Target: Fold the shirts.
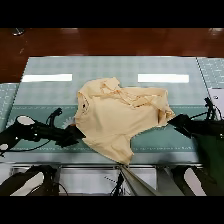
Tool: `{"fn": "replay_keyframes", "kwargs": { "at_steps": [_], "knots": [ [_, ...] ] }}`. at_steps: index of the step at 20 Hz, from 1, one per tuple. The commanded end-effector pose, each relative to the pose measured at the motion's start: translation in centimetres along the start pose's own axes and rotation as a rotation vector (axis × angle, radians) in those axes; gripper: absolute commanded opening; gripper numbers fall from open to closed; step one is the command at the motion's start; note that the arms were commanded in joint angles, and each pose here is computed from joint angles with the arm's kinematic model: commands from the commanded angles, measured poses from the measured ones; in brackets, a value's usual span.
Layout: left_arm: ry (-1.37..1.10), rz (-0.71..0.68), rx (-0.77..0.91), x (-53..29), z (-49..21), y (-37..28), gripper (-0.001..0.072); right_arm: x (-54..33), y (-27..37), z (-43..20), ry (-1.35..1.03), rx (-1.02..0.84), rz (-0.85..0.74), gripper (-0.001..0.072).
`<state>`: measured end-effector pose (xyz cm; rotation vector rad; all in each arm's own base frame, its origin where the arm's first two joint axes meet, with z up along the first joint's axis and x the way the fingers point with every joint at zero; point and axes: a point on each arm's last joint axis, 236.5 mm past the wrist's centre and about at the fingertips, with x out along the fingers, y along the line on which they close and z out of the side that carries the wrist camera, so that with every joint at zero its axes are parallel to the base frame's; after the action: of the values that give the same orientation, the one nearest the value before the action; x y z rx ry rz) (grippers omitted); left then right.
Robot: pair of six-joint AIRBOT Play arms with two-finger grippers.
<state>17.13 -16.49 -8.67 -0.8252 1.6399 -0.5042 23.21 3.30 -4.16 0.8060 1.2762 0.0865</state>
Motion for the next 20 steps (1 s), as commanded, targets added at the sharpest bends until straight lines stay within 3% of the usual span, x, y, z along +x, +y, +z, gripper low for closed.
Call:
{"fn": "replay_keyframes", "kwargs": {
  "at_steps": [1, 8, 9, 10, 11, 20],
  "knots": [
    [0.011, -0.002, 0.056, 2.6, -0.9, -1.5, 0.0700, 0.1, 0.2, -0.2, -0.005, 0.012, 0.013, 0.0622],
    [-0.085, -0.003, 0.118, 6.4, -0.1, -4.4, 0.0679, 0.0, -0.1, 1.3, -0.069, 0.037, -0.001, 0.0621],
    [-0.096, -0.004, 0.128, 6.5, 0.2, -4.7, 0.0541, 0.0, -0.3, 1.7, -0.086, 0.038, -0.006, 0.0621],
    [-0.103, -0.007, 0.168, 6.4, 0.5, -5.0, 0.0117, 0.1, -0.4, 2.1, -0.100, 0.043, -0.006, 0.0621],
    [-0.112, -0.011, 0.225, 6.2, 0.8, -5.6, 0.0035, 0.2, -0.3, 2.5, -0.108, 0.057, 0.001, 0.0621],
    [-0.154, -0.045, 0.298, 5.2, 2.6, -8.5, 0.0034, 3.8, -1.9, 1.6, 0.034, 0.152, 0.026, 0.0621]
  ]
}}
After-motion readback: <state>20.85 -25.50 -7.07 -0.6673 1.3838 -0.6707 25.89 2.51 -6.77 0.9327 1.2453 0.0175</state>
